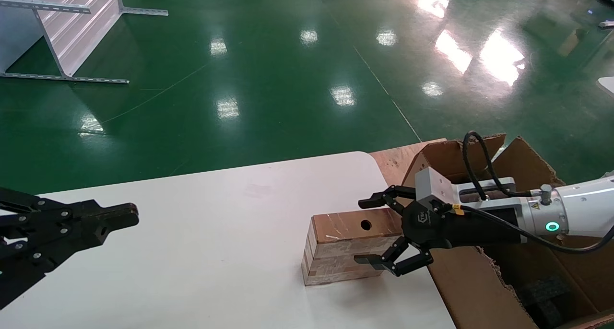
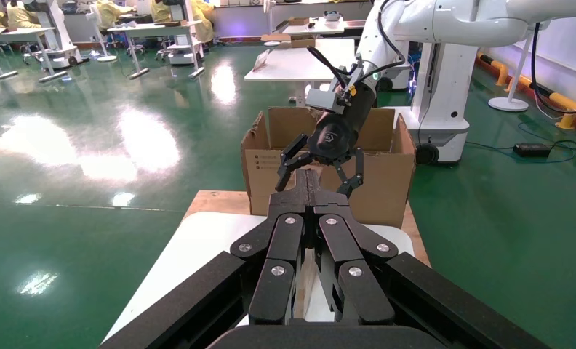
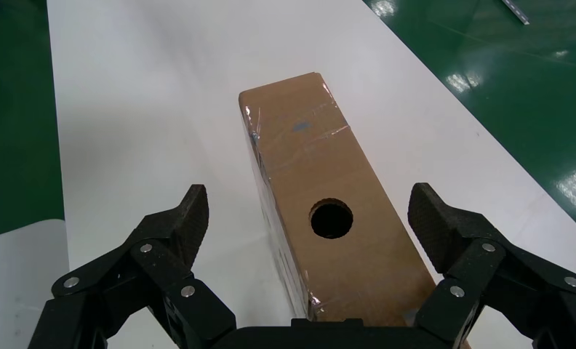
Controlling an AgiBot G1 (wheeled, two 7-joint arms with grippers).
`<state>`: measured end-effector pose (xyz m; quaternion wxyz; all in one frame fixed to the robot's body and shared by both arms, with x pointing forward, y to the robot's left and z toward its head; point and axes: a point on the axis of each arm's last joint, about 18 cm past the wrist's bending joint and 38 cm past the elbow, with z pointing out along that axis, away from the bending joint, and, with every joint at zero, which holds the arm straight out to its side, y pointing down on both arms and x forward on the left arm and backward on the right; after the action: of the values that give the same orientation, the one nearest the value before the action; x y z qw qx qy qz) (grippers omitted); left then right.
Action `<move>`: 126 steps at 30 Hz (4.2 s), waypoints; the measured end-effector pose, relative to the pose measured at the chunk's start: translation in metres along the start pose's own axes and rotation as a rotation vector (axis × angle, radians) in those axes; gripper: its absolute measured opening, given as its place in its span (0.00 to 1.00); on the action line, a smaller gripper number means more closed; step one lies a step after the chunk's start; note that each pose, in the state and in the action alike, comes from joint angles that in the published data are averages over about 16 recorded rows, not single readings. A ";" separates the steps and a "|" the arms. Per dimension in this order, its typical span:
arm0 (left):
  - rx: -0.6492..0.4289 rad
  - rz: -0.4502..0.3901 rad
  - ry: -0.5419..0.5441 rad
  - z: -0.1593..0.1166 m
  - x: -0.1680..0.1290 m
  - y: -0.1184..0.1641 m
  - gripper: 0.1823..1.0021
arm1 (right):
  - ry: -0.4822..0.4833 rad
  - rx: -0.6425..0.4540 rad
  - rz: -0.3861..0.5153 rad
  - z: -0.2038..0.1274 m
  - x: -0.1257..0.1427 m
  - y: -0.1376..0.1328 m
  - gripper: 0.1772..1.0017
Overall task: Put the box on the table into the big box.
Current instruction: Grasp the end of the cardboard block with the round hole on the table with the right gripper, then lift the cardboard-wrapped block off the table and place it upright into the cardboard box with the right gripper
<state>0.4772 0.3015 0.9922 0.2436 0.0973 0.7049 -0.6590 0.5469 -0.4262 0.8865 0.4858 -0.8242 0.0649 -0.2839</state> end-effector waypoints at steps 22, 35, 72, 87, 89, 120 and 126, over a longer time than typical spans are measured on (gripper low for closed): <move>0.000 0.000 0.000 0.000 0.000 0.000 0.01 | 0.006 -0.011 -0.001 0.000 0.005 0.002 1.00; 0.000 0.000 -0.001 0.000 0.000 0.000 0.02 | 0.005 -0.010 -0.002 0.000 0.005 0.002 1.00; 0.000 0.000 -0.001 0.000 0.000 0.000 0.75 | 0.006 -0.013 -0.005 -0.001 0.005 0.002 0.58; 0.000 0.000 -0.001 0.000 0.000 0.000 0.97 | 0.040 0.046 -0.072 -0.026 0.014 -0.047 0.39; 0.000 0.000 -0.001 0.000 0.000 0.000 0.98 | 0.071 0.072 -0.080 -0.039 0.018 -0.063 0.39; 0.000 0.000 -0.001 0.000 0.000 0.000 1.00 | 0.724 0.053 0.177 -0.270 0.015 -0.005 0.39; 0.000 0.000 -0.001 0.000 0.000 0.000 1.00 | 0.771 0.042 0.294 -0.267 0.009 0.041 0.39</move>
<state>0.4774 0.3017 0.9922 0.2437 0.0970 0.7047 -0.6592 0.4195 -0.6548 0.9535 0.4778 -0.6294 0.3533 -0.5008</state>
